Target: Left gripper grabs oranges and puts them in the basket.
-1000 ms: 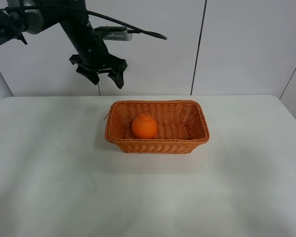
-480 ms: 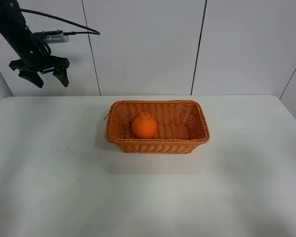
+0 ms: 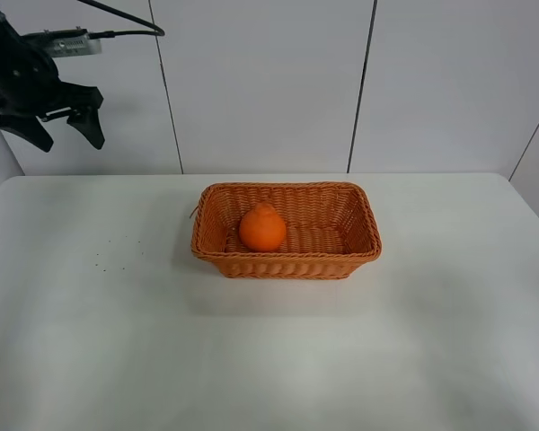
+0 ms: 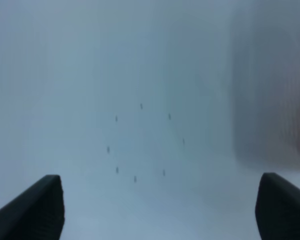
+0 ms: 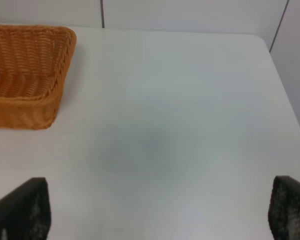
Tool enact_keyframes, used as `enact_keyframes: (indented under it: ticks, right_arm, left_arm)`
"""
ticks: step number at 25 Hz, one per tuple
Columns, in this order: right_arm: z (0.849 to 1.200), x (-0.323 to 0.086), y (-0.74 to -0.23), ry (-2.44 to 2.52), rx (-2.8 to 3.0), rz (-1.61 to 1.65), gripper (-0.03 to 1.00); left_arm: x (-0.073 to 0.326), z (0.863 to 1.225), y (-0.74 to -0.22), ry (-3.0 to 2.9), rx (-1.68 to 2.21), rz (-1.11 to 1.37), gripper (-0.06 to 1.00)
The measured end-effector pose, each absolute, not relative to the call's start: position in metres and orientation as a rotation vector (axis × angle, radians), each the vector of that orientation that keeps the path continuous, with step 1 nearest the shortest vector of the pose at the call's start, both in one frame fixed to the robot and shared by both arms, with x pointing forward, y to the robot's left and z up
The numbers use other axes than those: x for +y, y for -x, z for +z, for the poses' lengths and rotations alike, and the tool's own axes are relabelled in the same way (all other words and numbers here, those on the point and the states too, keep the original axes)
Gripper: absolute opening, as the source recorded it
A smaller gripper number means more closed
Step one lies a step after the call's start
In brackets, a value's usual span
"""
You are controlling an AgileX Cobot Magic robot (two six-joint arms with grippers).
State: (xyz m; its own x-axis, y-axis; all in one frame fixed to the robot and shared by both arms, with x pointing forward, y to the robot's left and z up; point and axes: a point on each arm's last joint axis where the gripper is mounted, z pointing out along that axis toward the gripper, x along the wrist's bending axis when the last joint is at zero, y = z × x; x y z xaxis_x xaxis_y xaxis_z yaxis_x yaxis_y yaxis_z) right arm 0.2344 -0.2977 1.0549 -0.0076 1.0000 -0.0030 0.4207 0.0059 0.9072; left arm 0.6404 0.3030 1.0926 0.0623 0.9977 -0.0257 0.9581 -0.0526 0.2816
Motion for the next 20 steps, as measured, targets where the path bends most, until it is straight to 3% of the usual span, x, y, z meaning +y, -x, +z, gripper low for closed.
enact_keyframes:
  ticks: [9,15,20]
  right_arm:
    - [1.055,-0.298,-0.234,-1.515,1.529,0.973,0.69]
    - [1.055,-0.298,-0.234,-1.515,1.529,0.973,0.69]
    - [1.055,-0.298,-0.234,-1.515,1.529,0.973,0.69]
  left_arm:
    - [0.301,1.115,-0.493,-2.124,2.006,0.236,0.88]
    - [0.300,1.086,-0.391,-2.096,2.028,0.239,0.88]
    - [0.299,1.053,-0.333,-1.999,1.963,0.379,0.88]
